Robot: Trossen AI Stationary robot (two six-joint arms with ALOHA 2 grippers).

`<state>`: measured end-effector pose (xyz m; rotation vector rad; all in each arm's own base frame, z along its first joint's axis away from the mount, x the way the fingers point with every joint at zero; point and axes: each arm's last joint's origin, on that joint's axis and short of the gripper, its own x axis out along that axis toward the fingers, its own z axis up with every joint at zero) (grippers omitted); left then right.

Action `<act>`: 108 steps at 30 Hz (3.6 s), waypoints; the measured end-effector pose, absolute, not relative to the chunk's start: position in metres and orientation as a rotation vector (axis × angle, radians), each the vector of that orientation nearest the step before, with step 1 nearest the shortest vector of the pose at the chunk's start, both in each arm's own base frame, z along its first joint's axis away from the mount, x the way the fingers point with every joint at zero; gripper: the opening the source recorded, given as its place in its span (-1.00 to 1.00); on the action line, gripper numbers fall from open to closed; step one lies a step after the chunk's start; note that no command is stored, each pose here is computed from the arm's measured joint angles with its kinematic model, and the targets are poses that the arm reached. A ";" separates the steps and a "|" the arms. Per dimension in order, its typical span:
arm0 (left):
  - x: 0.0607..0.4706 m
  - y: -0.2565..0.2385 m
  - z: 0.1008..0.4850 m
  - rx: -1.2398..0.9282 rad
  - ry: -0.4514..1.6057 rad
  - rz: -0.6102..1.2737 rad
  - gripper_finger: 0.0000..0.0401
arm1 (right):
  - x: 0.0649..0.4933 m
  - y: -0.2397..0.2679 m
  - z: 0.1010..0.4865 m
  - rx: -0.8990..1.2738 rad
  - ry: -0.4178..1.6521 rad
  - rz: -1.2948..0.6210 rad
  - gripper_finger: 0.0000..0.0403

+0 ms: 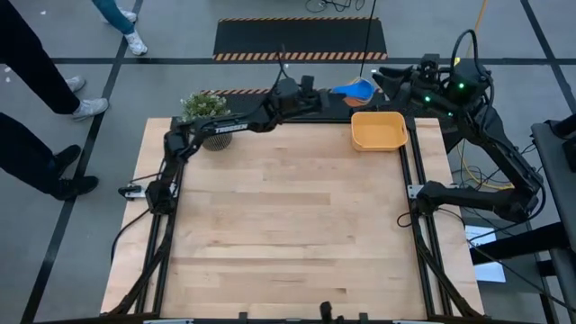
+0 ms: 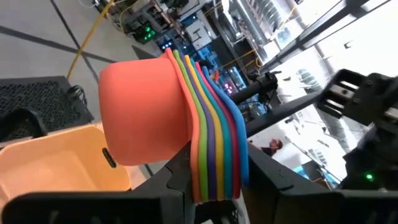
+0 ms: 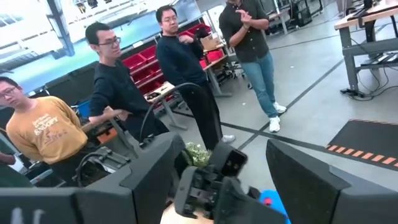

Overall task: Nest measuring cups in basket
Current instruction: Put the nested measuring cups into the yellow bin

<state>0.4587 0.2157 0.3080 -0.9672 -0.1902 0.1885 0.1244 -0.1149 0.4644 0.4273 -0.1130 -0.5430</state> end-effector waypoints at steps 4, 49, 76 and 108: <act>0.475 0.216 0.305 -0.965 -0.202 0.171 -0.54 | 0.124 -0.114 0.464 0.433 -0.102 -0.542 0.24; 0.532 0.150 0.268 -1.215 -0.614 0.437 -0.54 | 0.113 -0.109 0.432 1.066 0.053 -0.652 0.24; 0.526 0.157 0.283 -1.315 -0.778 0.292 -0.54 | 0.135 -0.142 0.320 1.521 -0.466 -0.568 0.35; 0.527 0.159 0.284 -1.268 -0.579 0.057 -0.54 | 0.136 -0.146 0.322 1.320 -0.468 -0.624 0.12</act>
